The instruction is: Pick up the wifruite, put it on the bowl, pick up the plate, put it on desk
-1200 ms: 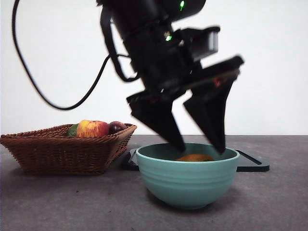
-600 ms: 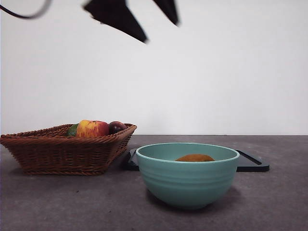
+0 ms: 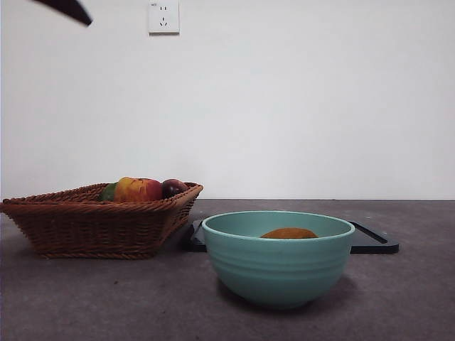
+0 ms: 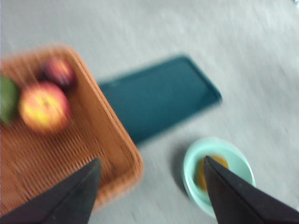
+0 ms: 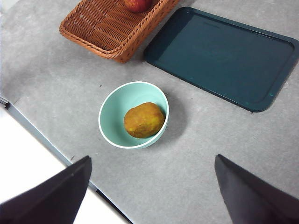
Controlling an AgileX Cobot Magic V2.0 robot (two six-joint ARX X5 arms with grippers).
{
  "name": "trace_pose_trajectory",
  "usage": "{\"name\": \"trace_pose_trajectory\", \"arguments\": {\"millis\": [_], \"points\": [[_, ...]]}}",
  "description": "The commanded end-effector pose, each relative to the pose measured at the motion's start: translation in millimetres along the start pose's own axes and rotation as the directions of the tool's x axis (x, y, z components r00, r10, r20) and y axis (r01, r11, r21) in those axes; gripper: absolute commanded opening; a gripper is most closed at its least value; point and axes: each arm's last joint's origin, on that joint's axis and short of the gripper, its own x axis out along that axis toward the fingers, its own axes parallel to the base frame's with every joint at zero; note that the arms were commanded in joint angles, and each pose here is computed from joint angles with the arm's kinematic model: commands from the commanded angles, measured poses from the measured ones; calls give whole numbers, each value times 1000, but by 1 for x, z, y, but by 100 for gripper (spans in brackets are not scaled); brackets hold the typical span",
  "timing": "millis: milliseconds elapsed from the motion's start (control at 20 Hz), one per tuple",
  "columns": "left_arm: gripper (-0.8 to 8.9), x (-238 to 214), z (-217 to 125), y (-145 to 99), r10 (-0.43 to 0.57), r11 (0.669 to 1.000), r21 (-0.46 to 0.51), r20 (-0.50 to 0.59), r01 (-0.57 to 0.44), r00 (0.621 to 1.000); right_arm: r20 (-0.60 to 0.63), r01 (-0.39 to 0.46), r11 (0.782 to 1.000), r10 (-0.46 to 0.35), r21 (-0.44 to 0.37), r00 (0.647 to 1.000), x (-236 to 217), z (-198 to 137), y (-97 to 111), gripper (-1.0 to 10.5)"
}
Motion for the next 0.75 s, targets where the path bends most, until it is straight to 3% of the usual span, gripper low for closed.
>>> {"name": "trace_pose_trajectory", "arguments": {"millis": [50, 300, 450, 750], "points": [[352, 2, -20, -1, -85, 996, -8, -35, 85, 996, 22, 0, 1000, 1, -18, 1000, -3, 4, 2, 422], [349, 5, -60, -1, -222, 975, -45, -141, 218, 965, 28, 0, 1000, 1, -21, 1000, -3, 5, 2, 422], [348, 3, -72, -4, -367, 930, -51, -226, 365, 903, 28, 0, 1000, 1, -21, 1000, -3, 5, 2, 422], [344, 2, -74, -4, -380, 924, -53, -243, 379, 893, 26, -1, 1000, 1, -19, 1000, -3, 5, 2, 422]]}}
